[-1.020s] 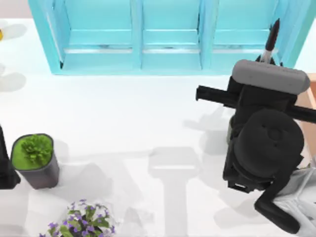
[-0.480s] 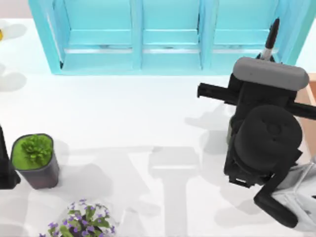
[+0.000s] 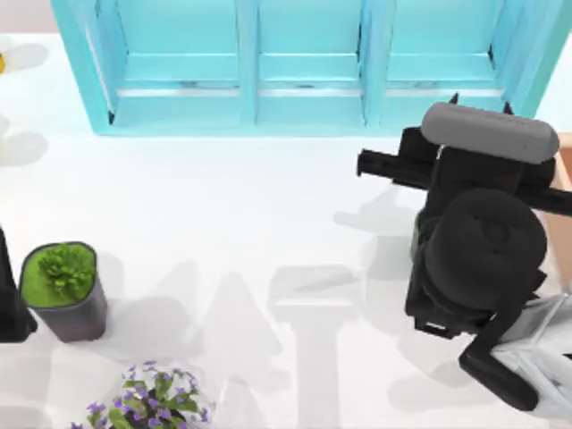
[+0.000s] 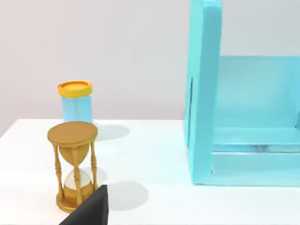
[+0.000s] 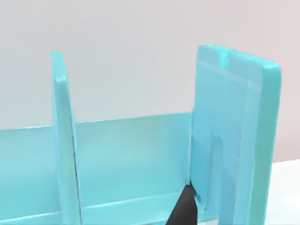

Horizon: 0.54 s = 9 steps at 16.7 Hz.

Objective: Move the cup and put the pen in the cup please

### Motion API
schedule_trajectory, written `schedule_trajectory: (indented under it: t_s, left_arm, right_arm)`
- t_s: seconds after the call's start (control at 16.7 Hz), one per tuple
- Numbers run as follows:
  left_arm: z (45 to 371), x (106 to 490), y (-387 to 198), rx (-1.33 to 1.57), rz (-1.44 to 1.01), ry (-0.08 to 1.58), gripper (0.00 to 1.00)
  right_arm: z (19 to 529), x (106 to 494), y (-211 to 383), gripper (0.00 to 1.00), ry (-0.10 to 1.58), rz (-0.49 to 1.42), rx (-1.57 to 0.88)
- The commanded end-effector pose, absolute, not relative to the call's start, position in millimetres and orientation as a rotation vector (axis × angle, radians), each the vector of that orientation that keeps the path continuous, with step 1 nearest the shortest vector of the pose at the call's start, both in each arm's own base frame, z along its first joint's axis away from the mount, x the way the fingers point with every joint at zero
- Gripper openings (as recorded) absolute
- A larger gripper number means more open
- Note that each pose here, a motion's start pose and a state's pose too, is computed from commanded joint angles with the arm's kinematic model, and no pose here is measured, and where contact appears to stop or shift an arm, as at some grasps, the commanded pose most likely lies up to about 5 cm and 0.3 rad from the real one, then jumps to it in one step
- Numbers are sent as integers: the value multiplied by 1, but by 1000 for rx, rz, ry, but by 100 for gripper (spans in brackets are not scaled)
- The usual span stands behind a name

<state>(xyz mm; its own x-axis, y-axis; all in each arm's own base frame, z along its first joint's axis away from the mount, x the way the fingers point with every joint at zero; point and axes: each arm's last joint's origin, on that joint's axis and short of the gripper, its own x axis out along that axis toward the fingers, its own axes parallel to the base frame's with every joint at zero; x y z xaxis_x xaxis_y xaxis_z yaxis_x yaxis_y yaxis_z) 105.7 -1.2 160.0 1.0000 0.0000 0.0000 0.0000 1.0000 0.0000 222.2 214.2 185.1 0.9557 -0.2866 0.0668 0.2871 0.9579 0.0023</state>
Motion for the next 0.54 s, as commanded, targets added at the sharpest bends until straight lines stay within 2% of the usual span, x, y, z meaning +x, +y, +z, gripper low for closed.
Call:
schedule_trajectory:
  t_s: [0.18, 0.54]
  left_arm:
    - [160, 106, -1, 0, 0, 0, 100]
    - [160, 106, -1, 0, 0, 0, 100]
  right_arm:
    - [185, 222, 214, 98, -67, -291, -7]
    - [185, 222, 214, 100, -67, -291, -7]
